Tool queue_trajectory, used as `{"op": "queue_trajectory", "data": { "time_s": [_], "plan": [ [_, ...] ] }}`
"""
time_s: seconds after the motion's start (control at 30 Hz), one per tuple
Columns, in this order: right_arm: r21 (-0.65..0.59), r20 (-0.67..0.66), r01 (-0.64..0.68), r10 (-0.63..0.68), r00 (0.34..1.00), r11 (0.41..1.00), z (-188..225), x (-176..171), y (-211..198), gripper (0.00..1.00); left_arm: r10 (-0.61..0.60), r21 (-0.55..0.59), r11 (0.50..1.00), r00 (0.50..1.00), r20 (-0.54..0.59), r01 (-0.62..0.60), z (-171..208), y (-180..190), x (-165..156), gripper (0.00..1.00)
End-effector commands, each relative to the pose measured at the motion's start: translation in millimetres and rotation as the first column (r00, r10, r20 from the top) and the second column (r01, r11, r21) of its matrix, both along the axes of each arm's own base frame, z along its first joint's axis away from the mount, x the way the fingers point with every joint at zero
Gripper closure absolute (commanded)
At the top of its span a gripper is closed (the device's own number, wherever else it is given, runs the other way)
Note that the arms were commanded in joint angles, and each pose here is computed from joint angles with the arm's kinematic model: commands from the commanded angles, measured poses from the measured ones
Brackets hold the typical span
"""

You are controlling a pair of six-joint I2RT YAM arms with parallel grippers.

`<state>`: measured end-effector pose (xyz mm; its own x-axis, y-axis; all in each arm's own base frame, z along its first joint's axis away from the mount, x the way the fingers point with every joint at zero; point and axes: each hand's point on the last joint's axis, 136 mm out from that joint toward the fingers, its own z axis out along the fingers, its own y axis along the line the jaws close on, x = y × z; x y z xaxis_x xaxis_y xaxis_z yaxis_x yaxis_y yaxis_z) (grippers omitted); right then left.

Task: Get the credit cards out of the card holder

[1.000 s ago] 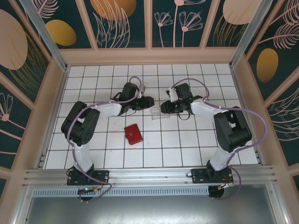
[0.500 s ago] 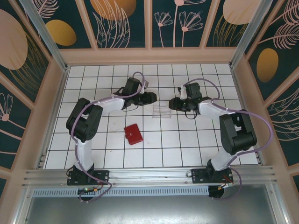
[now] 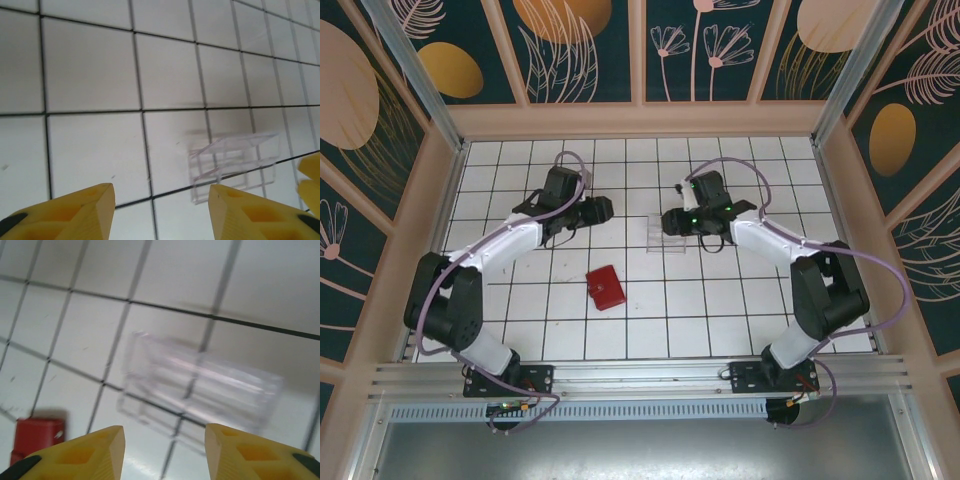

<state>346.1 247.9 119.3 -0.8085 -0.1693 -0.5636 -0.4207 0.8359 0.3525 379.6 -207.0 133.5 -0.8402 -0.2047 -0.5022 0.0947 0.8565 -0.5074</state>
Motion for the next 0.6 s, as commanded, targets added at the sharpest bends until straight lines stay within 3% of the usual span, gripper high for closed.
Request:
{"op": "queue_trajectory", "data": {
  "time_s": [0.0,0.13,0.27,0.43,0.57],
  "plan": [
    [-0.075,0.04,-0.231,0.235,0.971,0.97,2.9,-35.0,32.7,0.51,0.048,0.097,0.995,0.991,-0.129,-0.035,-32.3,24.6,-34.0,0.52],
    [-0.036,-0.041,-0.301,0.3,0.953,0.953,-8.9,-45.7,62.4,0.52,0.101,0.074,0.994,0.968,-0.231,-0.086,-51.8,35.8,-69.6,0.58],
    [0.083,-0.128,-0.266,0.275,0.953,0.96,-17.8,-61.6,93.6,0.55,0.127,0.046,0.992,0.954,-0.271,-0.119,-63.8,46.0,-101.3,0.53],
    [0.152,-0.266,-0.22,0.254,0.93,0.964,-40.6,-101.6,135.8,0.53,0.093,-0.033,0.993,0.945,-0.315,-0.109,-80.7,39.7,-121.4,0.52],
    [0.144,-0.322,-0.157,0.197,0.926,0.977,-59.3,-116.8,144.9,0.53,0.071,-0.073,0.992,0.943,-0.325,-0.1,-89.9,34.3,-125.0,0.52]
  ]
}}
